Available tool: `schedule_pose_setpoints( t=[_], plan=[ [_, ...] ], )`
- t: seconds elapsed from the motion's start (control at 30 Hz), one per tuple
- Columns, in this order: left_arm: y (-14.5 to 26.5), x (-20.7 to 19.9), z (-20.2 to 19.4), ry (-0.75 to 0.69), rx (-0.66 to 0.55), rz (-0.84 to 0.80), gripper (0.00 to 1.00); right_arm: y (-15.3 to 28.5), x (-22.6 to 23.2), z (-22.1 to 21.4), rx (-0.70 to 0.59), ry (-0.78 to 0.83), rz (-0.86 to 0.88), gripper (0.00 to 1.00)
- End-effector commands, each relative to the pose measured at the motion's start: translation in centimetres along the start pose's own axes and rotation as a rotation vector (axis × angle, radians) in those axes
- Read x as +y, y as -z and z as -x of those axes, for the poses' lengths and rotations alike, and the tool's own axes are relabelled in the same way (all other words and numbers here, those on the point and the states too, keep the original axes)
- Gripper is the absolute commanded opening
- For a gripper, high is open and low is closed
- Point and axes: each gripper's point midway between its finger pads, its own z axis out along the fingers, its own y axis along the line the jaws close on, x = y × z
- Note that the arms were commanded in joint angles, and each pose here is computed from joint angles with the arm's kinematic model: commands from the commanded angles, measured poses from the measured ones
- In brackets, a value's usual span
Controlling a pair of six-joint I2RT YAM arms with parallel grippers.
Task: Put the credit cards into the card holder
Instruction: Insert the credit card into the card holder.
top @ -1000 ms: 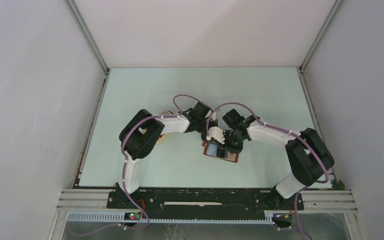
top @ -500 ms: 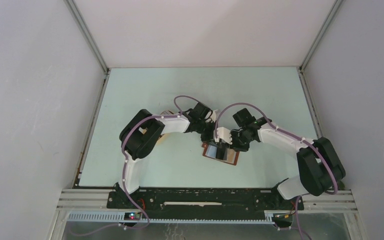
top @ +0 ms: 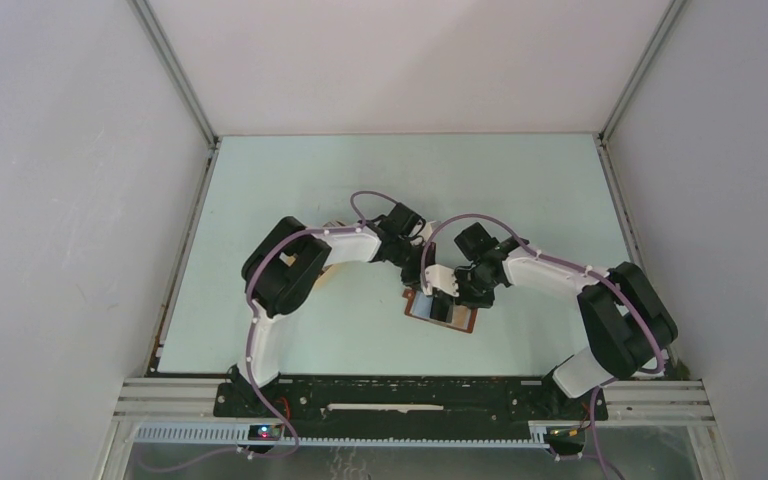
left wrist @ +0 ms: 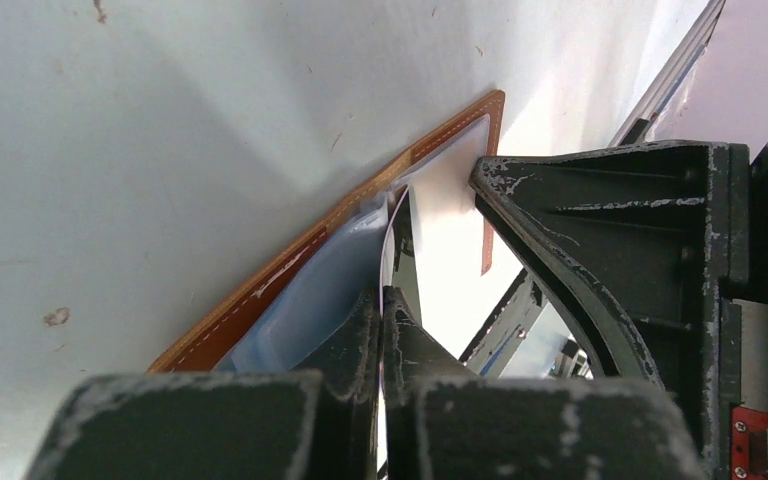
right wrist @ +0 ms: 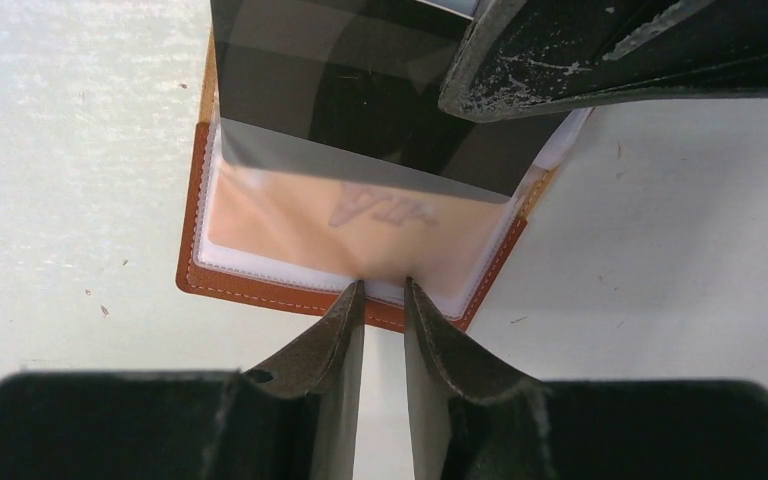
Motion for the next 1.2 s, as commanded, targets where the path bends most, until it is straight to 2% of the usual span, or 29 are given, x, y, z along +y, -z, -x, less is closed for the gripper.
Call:
schedule_pose_setpoints(
  t=[0.0, 1.17],
  plan=[
    [-0.54, 2.91, -2.07, 0.034, 0.085, 0.098, 0.0, -1.07, 0.16, -0.91, 0.053, 0.022, 0.016, 0.29],
    [-0.76, 3.83, -2.95, 0.063, 0.144, 0.143, 0.0, -1.39, 0.41, -0.22, 0.06, 0.038, 0.014, 0.29]
  ],
)
